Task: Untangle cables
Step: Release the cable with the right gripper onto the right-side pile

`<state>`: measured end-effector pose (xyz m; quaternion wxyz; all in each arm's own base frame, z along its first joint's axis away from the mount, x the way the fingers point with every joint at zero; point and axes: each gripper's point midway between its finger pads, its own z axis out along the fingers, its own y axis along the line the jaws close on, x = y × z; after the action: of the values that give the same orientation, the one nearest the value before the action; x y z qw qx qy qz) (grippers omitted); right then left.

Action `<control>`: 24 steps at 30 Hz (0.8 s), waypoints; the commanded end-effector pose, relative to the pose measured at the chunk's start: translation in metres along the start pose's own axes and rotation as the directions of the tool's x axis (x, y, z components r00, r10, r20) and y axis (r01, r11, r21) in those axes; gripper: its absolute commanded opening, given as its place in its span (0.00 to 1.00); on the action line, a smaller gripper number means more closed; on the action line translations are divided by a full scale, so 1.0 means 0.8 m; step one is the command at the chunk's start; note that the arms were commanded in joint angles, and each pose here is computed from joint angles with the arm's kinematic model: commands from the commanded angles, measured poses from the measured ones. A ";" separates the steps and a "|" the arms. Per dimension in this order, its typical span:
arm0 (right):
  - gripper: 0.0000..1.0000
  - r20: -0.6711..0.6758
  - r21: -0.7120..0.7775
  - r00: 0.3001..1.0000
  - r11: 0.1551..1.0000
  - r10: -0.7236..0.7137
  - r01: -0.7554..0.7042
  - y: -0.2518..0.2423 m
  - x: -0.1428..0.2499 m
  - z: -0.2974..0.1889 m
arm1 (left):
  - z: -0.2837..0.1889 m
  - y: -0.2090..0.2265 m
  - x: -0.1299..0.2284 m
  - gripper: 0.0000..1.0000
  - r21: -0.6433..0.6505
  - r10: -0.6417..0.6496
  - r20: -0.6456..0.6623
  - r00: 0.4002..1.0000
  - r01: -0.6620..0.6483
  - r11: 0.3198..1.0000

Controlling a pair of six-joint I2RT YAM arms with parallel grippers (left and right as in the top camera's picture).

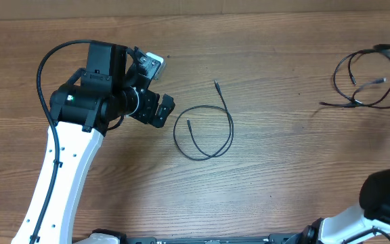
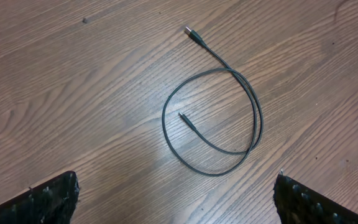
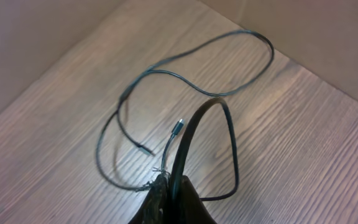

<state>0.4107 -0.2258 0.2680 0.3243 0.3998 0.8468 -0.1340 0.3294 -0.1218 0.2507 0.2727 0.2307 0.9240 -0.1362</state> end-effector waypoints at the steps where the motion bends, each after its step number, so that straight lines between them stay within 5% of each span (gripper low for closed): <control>1: 0.04 -0.008 0.018 1.000 1.000 0.022 -0.022 -0.017 -0.002 0.023 | 0.000 0.002 -0.002 1.00 -0.006 -0.012 0.001 1.000 0.012 1.000; 24: 0.04 0.027 0.120 0.969 0.962 0.244 -0.246 -0.160 -0.034 0.169 | 0.000 0.002 -0.002 1.00 -0.006 -0.012 0.001 1.000 0.012 1.000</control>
<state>0.3943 -0.3735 0.1890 0.3223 0.5082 0.7860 -0.1419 0.3295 -0.1218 0.2508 0.2729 0.2307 0.9240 -0.1362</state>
